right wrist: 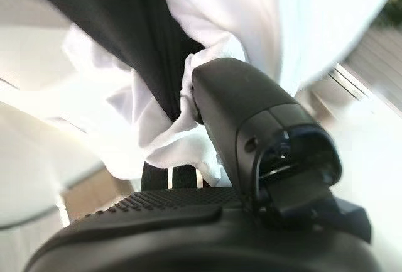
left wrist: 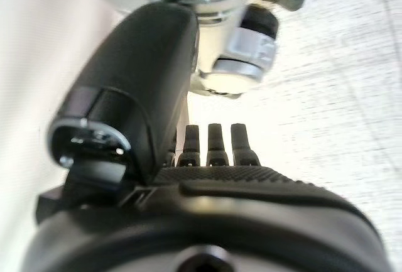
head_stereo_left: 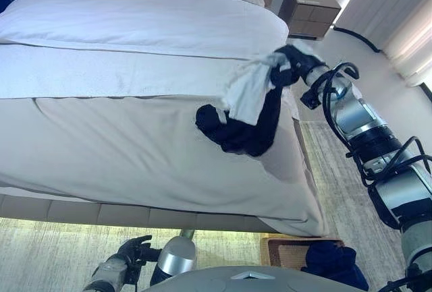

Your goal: Pick up the clothes from the bed and place them into the basket

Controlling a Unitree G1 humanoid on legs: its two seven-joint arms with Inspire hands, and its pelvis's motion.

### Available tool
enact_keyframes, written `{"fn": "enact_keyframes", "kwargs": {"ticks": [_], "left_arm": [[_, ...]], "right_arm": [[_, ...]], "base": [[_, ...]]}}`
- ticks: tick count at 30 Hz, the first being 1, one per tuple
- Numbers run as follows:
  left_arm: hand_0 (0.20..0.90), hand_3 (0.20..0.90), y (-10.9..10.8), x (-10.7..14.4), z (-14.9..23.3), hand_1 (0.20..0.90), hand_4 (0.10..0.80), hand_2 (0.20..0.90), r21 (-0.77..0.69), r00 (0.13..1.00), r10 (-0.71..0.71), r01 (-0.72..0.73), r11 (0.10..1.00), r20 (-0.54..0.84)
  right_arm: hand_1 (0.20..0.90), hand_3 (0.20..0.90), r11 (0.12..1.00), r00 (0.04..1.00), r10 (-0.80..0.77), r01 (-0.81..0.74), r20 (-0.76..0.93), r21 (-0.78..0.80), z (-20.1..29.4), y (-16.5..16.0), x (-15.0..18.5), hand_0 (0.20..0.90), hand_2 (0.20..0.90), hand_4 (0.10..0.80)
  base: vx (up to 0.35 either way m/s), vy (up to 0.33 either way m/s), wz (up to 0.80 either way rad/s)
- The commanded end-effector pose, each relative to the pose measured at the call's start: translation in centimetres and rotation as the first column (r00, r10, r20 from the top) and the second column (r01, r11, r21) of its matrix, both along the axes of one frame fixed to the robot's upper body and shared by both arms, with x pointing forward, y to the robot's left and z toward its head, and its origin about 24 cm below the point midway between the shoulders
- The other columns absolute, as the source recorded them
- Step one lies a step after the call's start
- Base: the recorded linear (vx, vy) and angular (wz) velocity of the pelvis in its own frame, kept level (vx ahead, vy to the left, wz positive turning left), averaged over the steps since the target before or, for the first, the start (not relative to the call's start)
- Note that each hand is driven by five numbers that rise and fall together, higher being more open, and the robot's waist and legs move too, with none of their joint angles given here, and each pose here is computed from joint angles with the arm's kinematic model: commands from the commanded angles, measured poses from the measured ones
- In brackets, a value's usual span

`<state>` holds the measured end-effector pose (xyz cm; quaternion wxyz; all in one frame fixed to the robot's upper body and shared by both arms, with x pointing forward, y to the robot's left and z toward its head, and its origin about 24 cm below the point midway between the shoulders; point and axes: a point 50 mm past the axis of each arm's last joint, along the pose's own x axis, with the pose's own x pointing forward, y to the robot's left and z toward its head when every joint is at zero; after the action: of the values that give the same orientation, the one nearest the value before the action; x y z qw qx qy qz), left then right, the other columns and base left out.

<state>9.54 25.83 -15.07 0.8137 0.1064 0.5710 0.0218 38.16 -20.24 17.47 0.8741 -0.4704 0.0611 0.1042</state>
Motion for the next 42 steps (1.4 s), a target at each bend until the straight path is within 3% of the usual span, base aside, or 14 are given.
{"fn": "enact_keyframes", "kwargs": {"ticks": [1,5,6,7,25,26,27,32,38,42], "left_arm": [[0.9,0.9,0.4,-1.3,-0.3,0.9,0.8,0.9,0.025,0.992,-0.087,0.09,0.996,-0.09],[0.9,0.9,0.5,-1.2,-0.3,0.9,0.8,0.9,0.029,0.992,-0.088,0.091,0.995,-0.086],[0.9,0.9,0.5,-1.1,-0.3,0.9,0.8,0.9,0.029,0.992,-0.089,0.092,0.995,-0.086],[0.9,0.9,0.5,-1.1,-0.2,0.9,0.8,0.9,0.031,0.992,-0.095,0.097,0.995,-0.082],[0.9,0.9,1.0,-0.9,0.0,0.9,0.8,0.9,0.046,0.992,-0.106,0.109,0.993,-0.063],[0.9,0.9,1.0,-0.8,0.1,0.9,0.8,0.9,0.044,0.992,-0.107,0.11,0.993,-0.062],[0.9,0.9,1.0,-0.7,0.1,0.9,0.8,0.9,0.043,0.992,-0.11,0.113,0.993,-0.061],[0.9,0.9,0.6,0.2,0.2,0.9,0.8,0.9,0.036,0.992,-0.123,0.124,0.992,-0.028],[0.9,0.9,0.7,6.9,2.8,0.9,0.8,0.9,0.072,0.97,-0.161,0.15,0.986,0.184],[0.9,0.9,0.5,8.6,3.7,0.9,0.8,0.9,0.077,0.954,-0.167,0.153,0.985,0.249]], "right_arm": [[0.9,0.9,0.992,0.972,0.089,-0.067,0.216,-0.107,8.9,1.0,0.5,0.9,0.9,0.8],[0.9,0.9,0.991,0.986,0.113,-0.103,0.125,-0.084,7.4,1.3,0.8,0.9,0.9,0.8],[0.733,0.705,0.991,0.986,0.113,-0.103,0.124,-0.085,7.4,1.3,0.8,0.733,0.733,0.605],[0.3,0.2,0.99,0.986,0.125,-0.117,0.111,-0.074,7.0,1.4,0.8,0.3,0.3,0.1],[0.3,0.2,0.987,0.987,0.128,-0.117,0.098,-0.108,5.8,1.8,0.8,0.3,0.3,0.1],[0.436,0.359,0.984,0.987,0.133,-0.121,0.087,-0.127,5.6,1.9,0.8,0.436,0.436,0.259],[0.9,0.9,0.981,0.989,0.133,-0.121,0.068,-0.151,5.2,1.9,0.8,0.9,0.9,0.8],[0.9,0.9,0.946,0.99,0.139,-0.136,-0.011,-0.293,2.4,2.8,0.8,0.9,0.9,0.8],[0.9,0.9,0.93,0.997,0.056,-0.033,0.053,-0.366,1.1,4.5,1.9,0.9,0.9,0.8],[0.9,0.9,0.932,0.998,-0.035,0.049,0.046,-0.36,0.6,3.9,2.8,0.9,0.9,0.8]], "base": [[0.004,0.029,0.04],[-0.001,0.003,0.02],[-0.014,0.004,0.05],[-0.012,0.002,0.05],[0.017,0.002,0.04],[0.057,0.011,-0.02],[0.054,0.017,-0.03],[0.03,0.013,-0.02],[-0.213,-0.141,-0.01],[-0.004,-0.094,0.08]]}}
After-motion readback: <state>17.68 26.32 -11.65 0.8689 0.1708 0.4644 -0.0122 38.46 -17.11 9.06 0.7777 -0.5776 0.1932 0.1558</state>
